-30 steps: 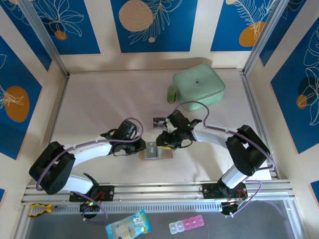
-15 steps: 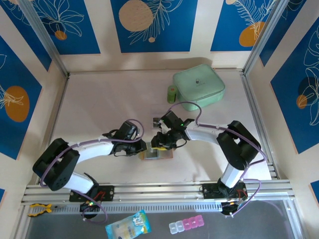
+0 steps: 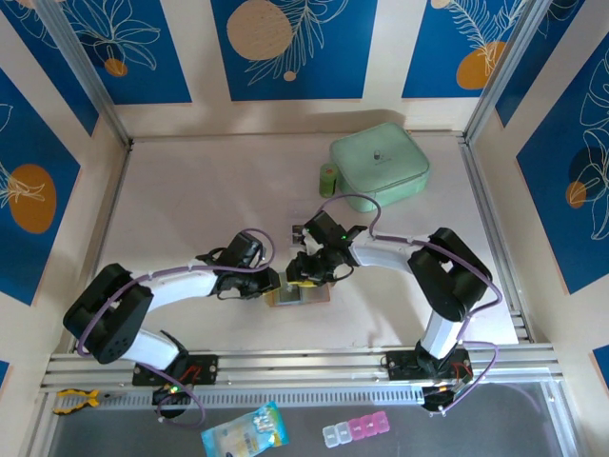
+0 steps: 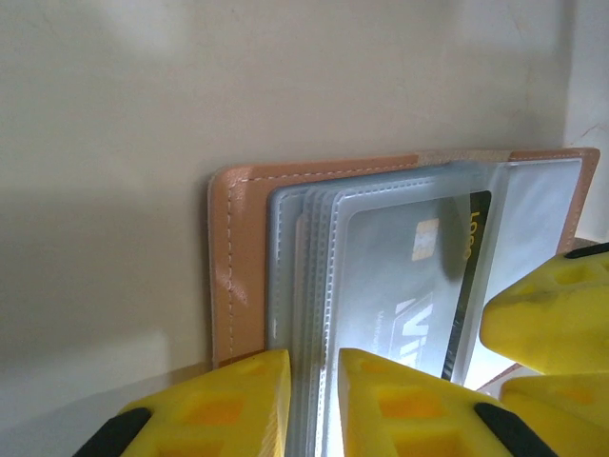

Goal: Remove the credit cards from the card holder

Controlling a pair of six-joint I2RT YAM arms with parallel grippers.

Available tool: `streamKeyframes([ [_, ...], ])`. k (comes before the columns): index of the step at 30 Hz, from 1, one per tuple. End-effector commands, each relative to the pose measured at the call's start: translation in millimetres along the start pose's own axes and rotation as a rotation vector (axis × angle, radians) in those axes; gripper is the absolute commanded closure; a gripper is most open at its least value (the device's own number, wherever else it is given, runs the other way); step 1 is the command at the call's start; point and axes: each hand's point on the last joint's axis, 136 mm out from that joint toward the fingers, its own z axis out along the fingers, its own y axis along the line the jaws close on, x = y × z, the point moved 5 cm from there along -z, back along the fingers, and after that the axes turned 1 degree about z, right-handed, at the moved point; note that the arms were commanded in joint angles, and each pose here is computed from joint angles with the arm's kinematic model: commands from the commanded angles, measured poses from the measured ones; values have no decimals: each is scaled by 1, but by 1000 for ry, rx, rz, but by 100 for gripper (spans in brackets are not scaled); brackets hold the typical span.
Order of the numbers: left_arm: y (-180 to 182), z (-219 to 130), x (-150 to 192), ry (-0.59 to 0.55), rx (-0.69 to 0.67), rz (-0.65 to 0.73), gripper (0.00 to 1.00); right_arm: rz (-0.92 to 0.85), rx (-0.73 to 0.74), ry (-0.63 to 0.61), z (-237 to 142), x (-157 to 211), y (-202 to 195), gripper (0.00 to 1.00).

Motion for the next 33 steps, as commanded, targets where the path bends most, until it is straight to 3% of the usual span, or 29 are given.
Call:
streamKeyframes([
  [1,6,-5,1,8,-38,4,76,-10,-21,20,2,-1,8,61],
  [9,3,-9,0,0,-35,5,70,-11,-19,22,3,-1,8,61],
  [33,9,-18,-1,-19,-115,-2,67,-9,-10,20,1,0,7,61],
])
